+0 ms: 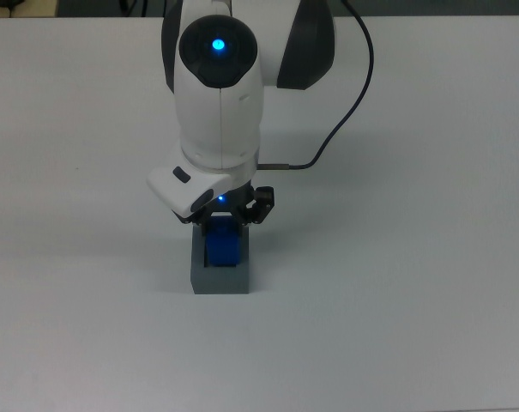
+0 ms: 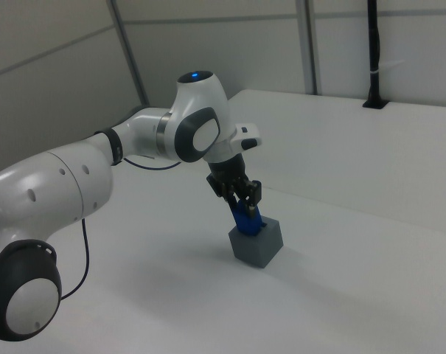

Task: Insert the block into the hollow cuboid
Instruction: 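Open the gripper to release the blue block, then raise the open gripper away from the block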

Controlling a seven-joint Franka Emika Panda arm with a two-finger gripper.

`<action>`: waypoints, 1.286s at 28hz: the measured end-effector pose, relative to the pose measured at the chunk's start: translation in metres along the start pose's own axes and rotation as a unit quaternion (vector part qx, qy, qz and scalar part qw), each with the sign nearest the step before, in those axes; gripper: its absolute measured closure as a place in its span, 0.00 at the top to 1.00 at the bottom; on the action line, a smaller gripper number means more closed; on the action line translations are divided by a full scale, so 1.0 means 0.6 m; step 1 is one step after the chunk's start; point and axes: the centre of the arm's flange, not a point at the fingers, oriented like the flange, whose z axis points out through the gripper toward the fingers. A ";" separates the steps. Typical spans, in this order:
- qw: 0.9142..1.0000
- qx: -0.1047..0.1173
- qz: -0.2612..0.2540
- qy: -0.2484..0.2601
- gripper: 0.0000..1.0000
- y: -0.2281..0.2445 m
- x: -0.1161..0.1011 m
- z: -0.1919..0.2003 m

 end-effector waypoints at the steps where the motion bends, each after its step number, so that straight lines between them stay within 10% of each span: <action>1: 1.000 0.000 0.000 0.000 0.51 0.001 0.000 0.000; 7: 1.000 -0.001 0.002 -0.002 0.55 0.005 0.000 0.005; 18: 1.000 -0.003 0.004 -0.011 0.99 0.009 0.001 0.027; 36: 0.999 -0.009 0.013 -0.031 1.00 0.031 -0.013 -0.029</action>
